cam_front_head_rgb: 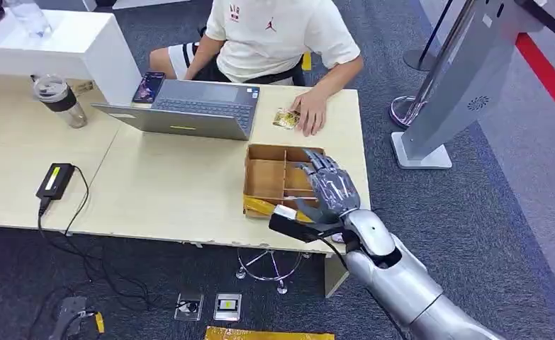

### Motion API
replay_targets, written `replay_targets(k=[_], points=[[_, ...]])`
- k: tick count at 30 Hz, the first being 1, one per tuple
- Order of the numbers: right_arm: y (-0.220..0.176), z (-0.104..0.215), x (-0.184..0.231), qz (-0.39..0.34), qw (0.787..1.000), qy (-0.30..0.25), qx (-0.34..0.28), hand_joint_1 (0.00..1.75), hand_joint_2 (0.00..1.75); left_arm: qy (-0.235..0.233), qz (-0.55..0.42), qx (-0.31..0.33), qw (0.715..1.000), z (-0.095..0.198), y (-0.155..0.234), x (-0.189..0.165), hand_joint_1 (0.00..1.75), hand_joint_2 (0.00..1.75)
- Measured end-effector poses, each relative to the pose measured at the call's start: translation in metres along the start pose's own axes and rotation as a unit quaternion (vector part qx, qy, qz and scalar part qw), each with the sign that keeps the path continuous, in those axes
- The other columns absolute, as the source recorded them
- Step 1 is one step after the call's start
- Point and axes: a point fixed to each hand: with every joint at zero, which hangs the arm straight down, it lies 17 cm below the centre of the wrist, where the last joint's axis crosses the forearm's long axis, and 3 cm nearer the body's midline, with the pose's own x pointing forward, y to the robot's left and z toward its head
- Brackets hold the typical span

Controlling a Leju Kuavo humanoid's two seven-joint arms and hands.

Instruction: Pass the card to the sensor for recognition and then transmit it.

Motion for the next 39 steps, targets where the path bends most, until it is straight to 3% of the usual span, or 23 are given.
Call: replay_targets(k=[31, 39], points=[[0.012, 0.004, -0.034, 0.0, 0.999, 0.042, 0.011, 0.45, 1.75, -0.003, -0.004, -0.004, 1.0, -0.002, -0.004, 0.009, 0.0, 1.75], [-0.016, 0.002, -0.079, -0.023, 0.995, 0.09, -0.02, 0.45, 1.75, -0.003, -0.005, 0.0, 1.0, -0.002, -0.003, 0.008, 0.0, 1.75]])
